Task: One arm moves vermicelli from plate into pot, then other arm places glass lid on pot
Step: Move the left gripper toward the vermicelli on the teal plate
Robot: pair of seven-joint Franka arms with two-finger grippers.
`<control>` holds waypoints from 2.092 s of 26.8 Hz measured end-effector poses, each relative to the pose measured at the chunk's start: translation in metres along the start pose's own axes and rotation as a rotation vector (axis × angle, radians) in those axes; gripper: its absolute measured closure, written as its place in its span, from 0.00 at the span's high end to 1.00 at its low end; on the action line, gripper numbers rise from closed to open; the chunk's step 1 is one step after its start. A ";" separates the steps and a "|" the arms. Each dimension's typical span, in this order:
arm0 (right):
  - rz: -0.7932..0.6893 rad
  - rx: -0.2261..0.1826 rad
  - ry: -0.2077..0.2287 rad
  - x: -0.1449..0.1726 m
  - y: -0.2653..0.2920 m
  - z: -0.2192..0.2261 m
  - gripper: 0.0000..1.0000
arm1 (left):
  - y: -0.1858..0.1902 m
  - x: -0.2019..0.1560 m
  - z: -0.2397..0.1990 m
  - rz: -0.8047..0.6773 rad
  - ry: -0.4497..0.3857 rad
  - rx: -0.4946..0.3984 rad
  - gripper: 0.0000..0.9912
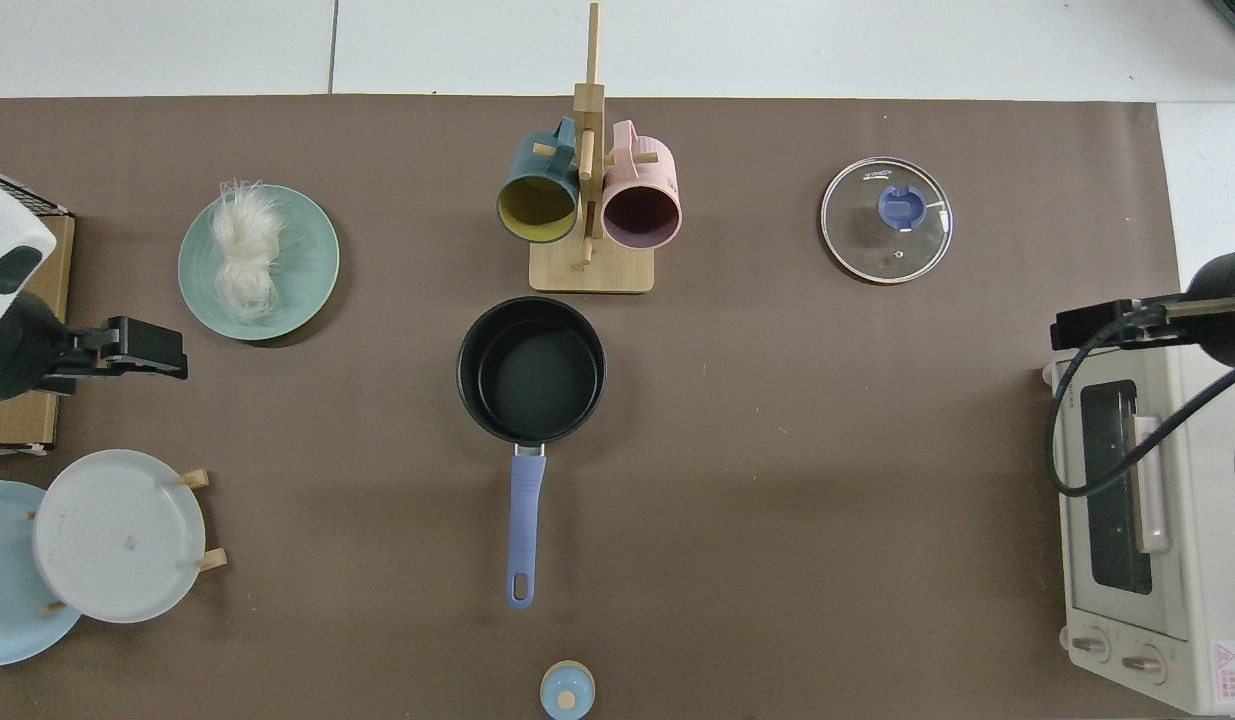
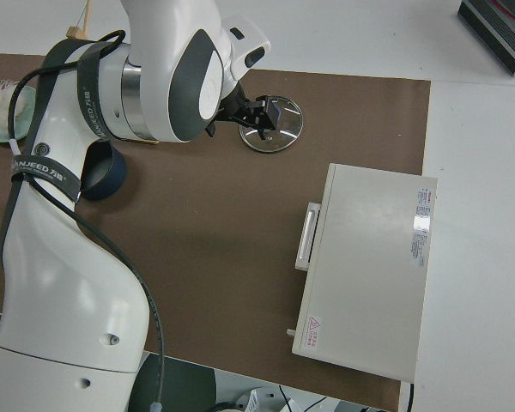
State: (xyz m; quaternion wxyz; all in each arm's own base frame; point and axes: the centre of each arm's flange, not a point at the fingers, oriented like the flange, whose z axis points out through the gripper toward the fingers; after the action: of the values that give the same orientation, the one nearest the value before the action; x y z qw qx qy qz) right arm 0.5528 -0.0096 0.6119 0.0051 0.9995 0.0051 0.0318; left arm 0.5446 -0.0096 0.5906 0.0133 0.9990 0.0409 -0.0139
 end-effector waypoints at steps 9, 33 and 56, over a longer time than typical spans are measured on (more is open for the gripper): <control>0.000 0.000 0.000 0.000 0.000 0.000 1.00 | -0.007 0.000 -0.002 -0.013 0.004 -0.001 1.00; 0.000 0.000 0.000 0.000 0.000 0.000 1.00 | -0.024 0.035 -0.014 -0.033 0.269 -0.017 1.00; 0.000 0.000 0.000 0.000 0.000 0.000 1.00 | -0.051 0.147 0.176 -0.046 0.345 0.014 1.00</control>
State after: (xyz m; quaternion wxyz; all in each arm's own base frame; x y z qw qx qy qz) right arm 0.5528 -0.0096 0.6119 0.0051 0.9995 0.0051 0.0318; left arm 0.6821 0.0485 0.4093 -0.0012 0.9854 0.0654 0.1571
